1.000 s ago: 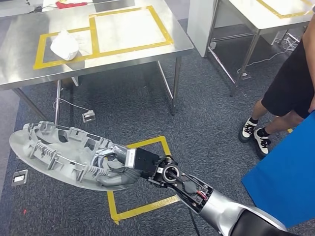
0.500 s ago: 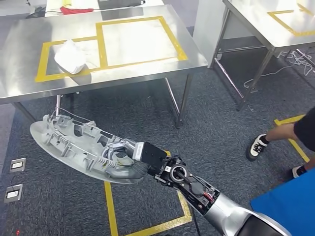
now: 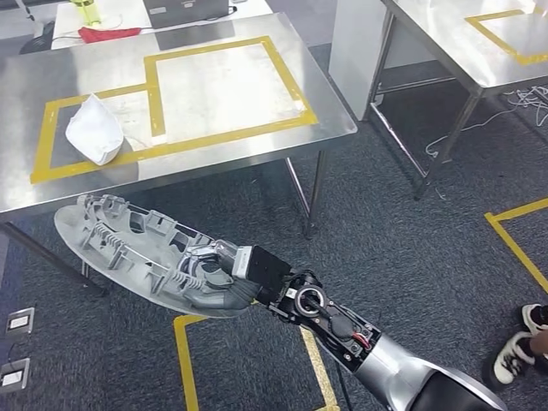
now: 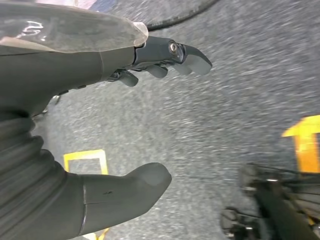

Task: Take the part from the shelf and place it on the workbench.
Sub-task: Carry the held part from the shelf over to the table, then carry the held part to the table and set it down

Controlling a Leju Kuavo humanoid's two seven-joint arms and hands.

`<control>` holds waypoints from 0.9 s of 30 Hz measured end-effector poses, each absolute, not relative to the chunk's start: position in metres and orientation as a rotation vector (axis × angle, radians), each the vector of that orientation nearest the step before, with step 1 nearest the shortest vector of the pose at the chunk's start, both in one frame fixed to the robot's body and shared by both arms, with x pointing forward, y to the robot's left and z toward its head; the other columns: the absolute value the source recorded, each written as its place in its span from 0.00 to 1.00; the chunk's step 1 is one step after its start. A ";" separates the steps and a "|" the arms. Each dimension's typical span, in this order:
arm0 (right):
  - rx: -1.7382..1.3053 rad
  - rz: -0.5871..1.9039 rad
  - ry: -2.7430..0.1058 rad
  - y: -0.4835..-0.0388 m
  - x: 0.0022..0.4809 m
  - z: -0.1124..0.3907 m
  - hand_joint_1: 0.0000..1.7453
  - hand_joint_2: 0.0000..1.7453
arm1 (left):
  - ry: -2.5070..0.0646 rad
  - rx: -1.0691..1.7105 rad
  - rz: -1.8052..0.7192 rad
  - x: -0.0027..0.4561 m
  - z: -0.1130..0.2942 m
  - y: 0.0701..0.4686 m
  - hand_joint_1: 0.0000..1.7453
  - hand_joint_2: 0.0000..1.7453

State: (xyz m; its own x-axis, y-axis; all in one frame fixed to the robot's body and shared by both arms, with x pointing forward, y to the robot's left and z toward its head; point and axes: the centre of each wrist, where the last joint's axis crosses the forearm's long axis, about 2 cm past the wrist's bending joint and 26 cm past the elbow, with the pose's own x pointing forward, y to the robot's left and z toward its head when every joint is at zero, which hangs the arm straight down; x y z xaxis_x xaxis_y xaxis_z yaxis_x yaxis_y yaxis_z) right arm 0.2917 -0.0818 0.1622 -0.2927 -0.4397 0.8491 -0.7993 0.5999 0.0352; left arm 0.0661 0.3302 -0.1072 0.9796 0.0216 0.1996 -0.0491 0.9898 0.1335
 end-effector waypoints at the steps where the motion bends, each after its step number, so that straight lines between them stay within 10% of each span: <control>1: 0.983 0.504 -1.930 -0.083 0.292 0.161 1.00 1.00 | -0.198 0.139 0.033 0.064 -0.107 0.331 0.00 1.00; 27: 1.083 0.395 -2.071 -0.088 0.294 0.179 1.00 1.00 | -0.242 0.143 0.018 0.069 -0.107 0.330 0.00 1.00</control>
